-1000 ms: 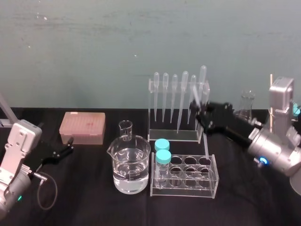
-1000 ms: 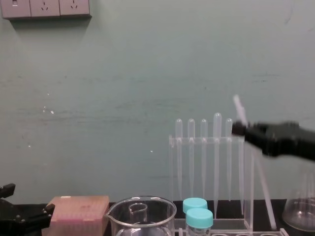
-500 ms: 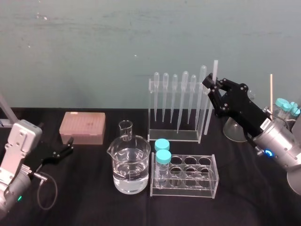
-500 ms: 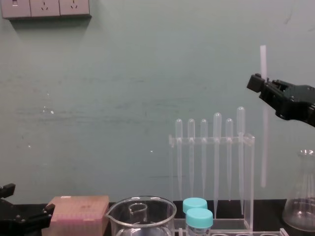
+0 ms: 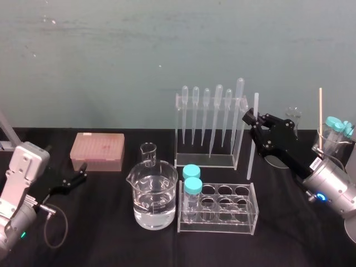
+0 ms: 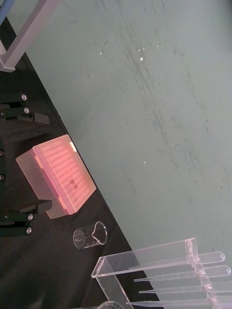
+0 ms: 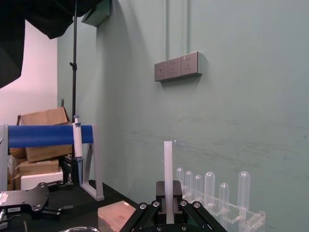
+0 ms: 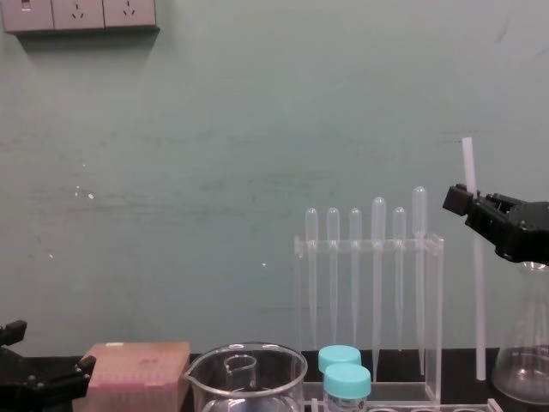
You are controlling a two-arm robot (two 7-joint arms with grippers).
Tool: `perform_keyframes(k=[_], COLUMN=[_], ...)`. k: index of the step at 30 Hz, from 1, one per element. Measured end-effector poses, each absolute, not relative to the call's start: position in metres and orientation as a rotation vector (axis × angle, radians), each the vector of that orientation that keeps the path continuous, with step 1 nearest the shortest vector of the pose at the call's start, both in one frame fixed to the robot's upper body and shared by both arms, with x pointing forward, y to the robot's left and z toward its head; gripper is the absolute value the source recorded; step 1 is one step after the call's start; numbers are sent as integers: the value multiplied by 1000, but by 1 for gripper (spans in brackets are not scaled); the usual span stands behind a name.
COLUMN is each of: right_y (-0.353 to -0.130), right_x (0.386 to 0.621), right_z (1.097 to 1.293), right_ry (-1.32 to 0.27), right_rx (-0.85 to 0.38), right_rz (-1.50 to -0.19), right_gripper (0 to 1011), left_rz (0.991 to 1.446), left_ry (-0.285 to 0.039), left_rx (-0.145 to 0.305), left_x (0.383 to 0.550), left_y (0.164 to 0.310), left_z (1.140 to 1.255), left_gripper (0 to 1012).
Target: Pick up the stirring rod with one hand, then place it down.
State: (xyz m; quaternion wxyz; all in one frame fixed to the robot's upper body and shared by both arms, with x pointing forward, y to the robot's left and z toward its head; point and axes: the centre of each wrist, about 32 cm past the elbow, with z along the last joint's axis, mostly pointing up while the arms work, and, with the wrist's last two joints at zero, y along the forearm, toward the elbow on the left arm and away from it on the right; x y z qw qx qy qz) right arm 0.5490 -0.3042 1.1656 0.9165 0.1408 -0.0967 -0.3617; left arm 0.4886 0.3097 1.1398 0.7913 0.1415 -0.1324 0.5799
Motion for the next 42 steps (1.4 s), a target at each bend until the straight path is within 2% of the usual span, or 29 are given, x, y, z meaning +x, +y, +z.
perform_keyframes(k=[42], right_y=[-303], right_x=[550], right_z=[1166], right_ry=[-203], right_rx=[292], right_rz=[-738], right_gripper=[72], left_rz=[1248], left_ry=[-285], left_rx=[304], left_x=[489], left_y=[310], left_z=[1140], left_gripper=[1000])
